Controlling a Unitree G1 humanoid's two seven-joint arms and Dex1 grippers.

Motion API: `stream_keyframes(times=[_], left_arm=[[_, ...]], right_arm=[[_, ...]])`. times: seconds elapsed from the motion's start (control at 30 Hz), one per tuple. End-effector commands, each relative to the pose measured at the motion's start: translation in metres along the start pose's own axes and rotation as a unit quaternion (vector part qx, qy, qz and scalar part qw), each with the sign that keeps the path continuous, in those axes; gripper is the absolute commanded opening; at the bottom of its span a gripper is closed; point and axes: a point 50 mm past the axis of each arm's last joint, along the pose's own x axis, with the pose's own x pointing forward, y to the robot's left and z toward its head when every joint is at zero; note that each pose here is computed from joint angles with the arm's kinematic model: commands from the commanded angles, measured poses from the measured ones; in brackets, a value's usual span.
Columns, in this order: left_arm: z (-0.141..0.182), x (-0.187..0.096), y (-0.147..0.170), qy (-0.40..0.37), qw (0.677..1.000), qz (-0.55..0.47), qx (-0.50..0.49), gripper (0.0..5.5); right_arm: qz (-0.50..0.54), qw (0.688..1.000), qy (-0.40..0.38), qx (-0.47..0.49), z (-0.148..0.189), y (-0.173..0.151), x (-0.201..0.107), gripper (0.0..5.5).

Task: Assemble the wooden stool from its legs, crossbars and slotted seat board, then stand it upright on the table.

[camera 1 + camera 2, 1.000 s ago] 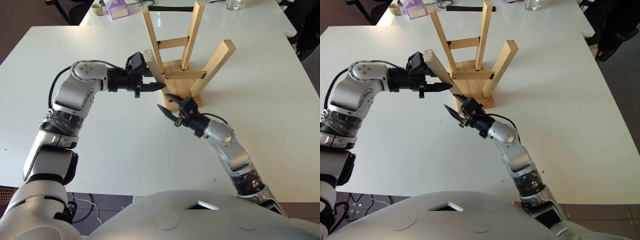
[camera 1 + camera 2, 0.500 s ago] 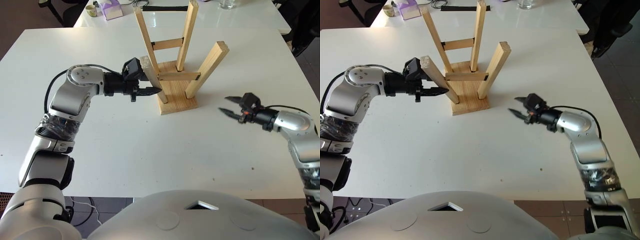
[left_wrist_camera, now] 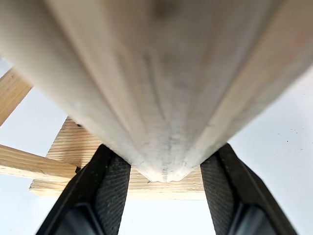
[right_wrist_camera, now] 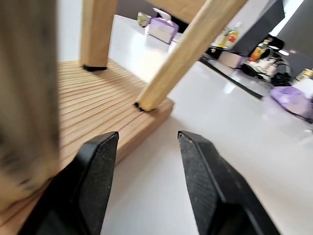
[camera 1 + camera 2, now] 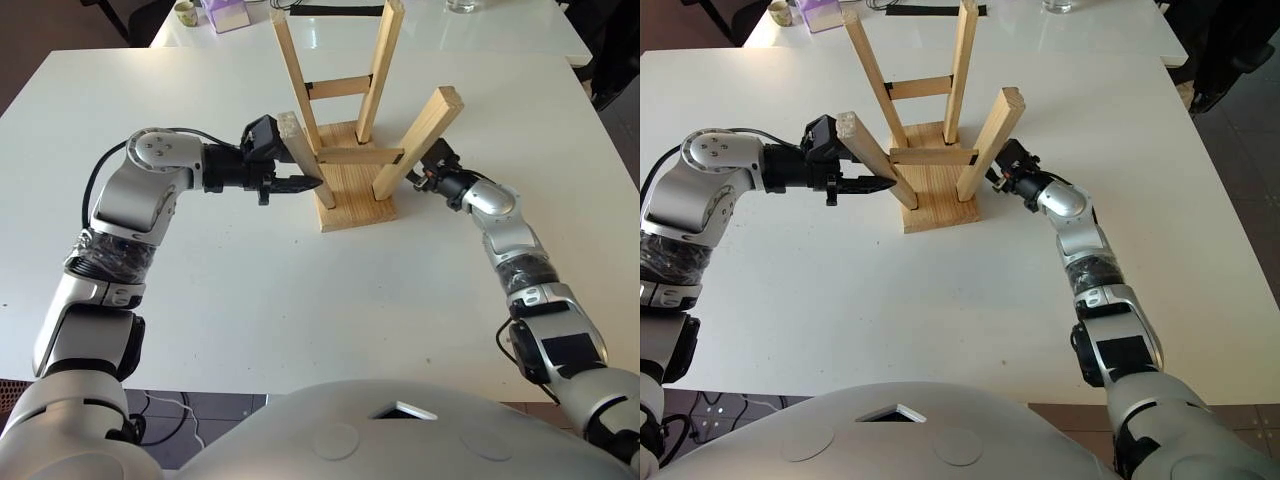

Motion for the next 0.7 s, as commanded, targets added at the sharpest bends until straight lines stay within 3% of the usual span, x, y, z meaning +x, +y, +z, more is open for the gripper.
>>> stream_keyframes(times=[0.03,0.23,0.43,0.6,0.7], left_arm=[[-0.042,-0.002,-0.014,0.076,0.993,-0.032,-0.081,2.04],[-0.041,-0.005,-0.013,0.066,0.994,-0.014,-0.091,2.04],[-0.049,-0.006,-0.019,0.068,0.993,-0.010,-0.093,2.04],[-0.050,-0.005,-0.027,0.061,0.993,-0.013,-0.097,2.04],[-0.048,-0.004,-0.028,0.056,0.994,-0.008,-0.096,2.04]], right_arm=[[0.085,0.996,0.004,-0.012,-0.011,0.016,-0.010,2.24],[0.187,0.981,0.029,-0.041,-0.028,0.043,-0.032,2.24],[0.198,0.977,0.048,-0.055,-0.038,0.051,-0.042,2.24],[0.173,0.981,0.060,-0.059,-0.036,0.030,-0.057,2.24],[0.140,0.985,0.061,-0.079,-0.020,-0.005,-0.069,2.24]])
